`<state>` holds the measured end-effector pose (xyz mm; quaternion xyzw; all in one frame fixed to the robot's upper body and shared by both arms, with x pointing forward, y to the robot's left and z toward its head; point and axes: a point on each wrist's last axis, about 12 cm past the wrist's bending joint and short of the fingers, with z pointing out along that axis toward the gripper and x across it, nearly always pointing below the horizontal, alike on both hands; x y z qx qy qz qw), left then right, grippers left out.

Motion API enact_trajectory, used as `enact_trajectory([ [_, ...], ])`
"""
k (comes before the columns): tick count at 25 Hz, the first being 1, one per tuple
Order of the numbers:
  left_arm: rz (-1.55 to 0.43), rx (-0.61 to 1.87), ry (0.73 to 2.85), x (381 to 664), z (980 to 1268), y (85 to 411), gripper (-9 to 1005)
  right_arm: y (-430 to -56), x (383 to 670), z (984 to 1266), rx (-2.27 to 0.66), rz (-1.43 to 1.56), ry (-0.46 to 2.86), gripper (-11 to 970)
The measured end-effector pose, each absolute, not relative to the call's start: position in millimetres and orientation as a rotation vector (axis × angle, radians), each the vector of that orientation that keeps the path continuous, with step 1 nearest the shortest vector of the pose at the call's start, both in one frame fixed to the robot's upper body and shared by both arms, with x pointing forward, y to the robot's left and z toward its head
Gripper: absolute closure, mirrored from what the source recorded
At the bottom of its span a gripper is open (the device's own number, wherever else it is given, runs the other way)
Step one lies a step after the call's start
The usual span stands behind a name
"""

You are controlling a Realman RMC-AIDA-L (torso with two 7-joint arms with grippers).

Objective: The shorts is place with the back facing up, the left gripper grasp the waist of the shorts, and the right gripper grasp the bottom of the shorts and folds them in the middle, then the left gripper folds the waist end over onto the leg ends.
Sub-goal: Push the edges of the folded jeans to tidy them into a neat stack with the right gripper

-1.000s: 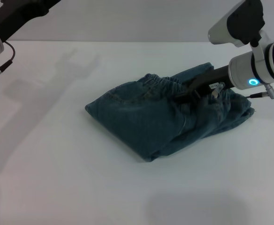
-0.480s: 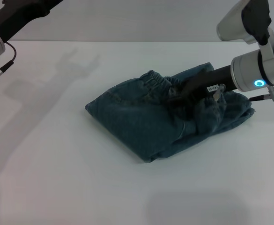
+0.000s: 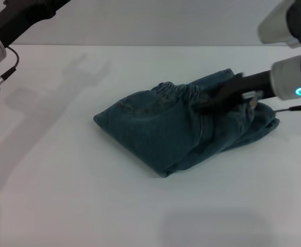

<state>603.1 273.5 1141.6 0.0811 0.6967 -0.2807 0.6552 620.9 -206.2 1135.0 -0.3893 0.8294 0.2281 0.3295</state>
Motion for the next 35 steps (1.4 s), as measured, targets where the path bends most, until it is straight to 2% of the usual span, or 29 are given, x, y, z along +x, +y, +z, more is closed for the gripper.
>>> enact_trajectory([
  [4, -0.638, 0.185, 1.579, 602.7, 1141.3, 273.6, 153, -216.7, 625.5, 1131.8, -0.945, 0.519, 2.156, 449],
  [18, -0.641, 0.184, 1.585, 602.8, 1139.4, 273.1, 153, -202.4, 634.7, 1110.7, -0.978, 0.341, 2.12, 448],
  [35, -0.638, 0.179, 1.586, 603.1, 1139.3, 275.1, 154, -186.6, 624.2, 1107.2, -1.062, 0.448, 2.132, 448],
])
